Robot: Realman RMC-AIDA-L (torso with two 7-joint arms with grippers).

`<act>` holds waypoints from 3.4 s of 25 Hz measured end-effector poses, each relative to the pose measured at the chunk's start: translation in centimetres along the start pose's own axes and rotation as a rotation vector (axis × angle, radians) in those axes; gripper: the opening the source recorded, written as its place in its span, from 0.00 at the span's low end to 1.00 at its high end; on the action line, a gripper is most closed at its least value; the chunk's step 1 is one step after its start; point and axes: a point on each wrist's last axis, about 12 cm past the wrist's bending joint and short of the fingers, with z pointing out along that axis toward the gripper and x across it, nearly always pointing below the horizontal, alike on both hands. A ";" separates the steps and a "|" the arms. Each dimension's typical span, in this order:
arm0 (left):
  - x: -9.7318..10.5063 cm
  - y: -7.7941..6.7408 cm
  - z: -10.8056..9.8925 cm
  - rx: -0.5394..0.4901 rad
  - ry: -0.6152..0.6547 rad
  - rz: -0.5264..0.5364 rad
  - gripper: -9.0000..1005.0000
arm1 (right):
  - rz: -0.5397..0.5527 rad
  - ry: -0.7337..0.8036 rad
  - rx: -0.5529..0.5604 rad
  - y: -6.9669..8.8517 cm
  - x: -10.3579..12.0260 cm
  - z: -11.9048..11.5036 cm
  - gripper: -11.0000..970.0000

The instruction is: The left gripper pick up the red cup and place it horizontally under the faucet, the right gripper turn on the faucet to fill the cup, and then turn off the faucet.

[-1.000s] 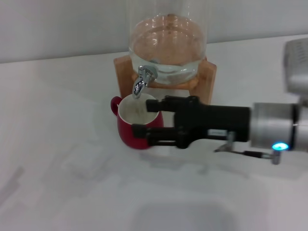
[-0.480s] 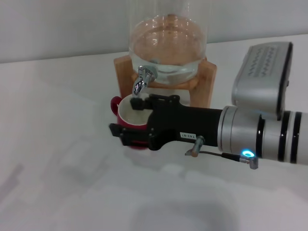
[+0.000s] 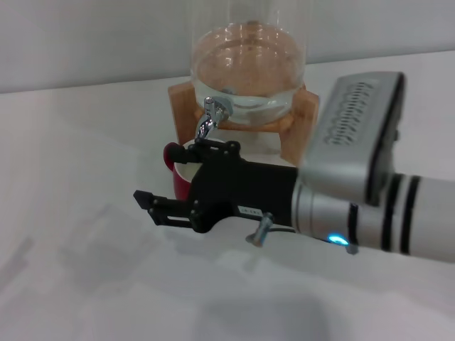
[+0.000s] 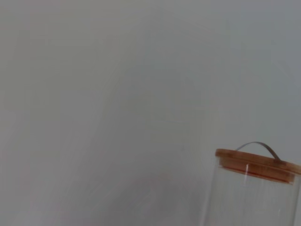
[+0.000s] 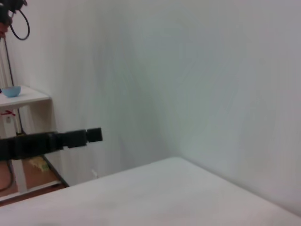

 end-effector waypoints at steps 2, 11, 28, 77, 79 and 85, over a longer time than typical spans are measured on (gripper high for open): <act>0.0 0.0 0.1 0.003 -0.001 0.001 0.88 | 0.021 0.008 -0.002 -0.6 0.3 0.7 0.78; 0.0 0.0 0.3 0.009 0.000 0.000 0.88 | 0.045 -0.003 0.035 -2.1 0.3 1.2 0.78; 0.0 0.1 0.8 0.026 0.015 0.005 0.88 | 0.037 -0.022 0.068 -3.0 -0.3 0.3 0.77; 0.0 -0.3 1.0 0.053 0.012 -0.004 0.88 | 0.073 0.001 0.161 -5.4 0.9 -2.6 0.77; 0.0 -0.3 1.0 0.053 0.012 -0.004 0.88 | 0.072 0.000 0.157 -5.4 0.9 -2.6 0.77; 0.0 -0.2 0.9 0.049 0.011 -0.004 0.88 | 0.054 -0.008 0.117 -4.6 0.2 -3.1 0.77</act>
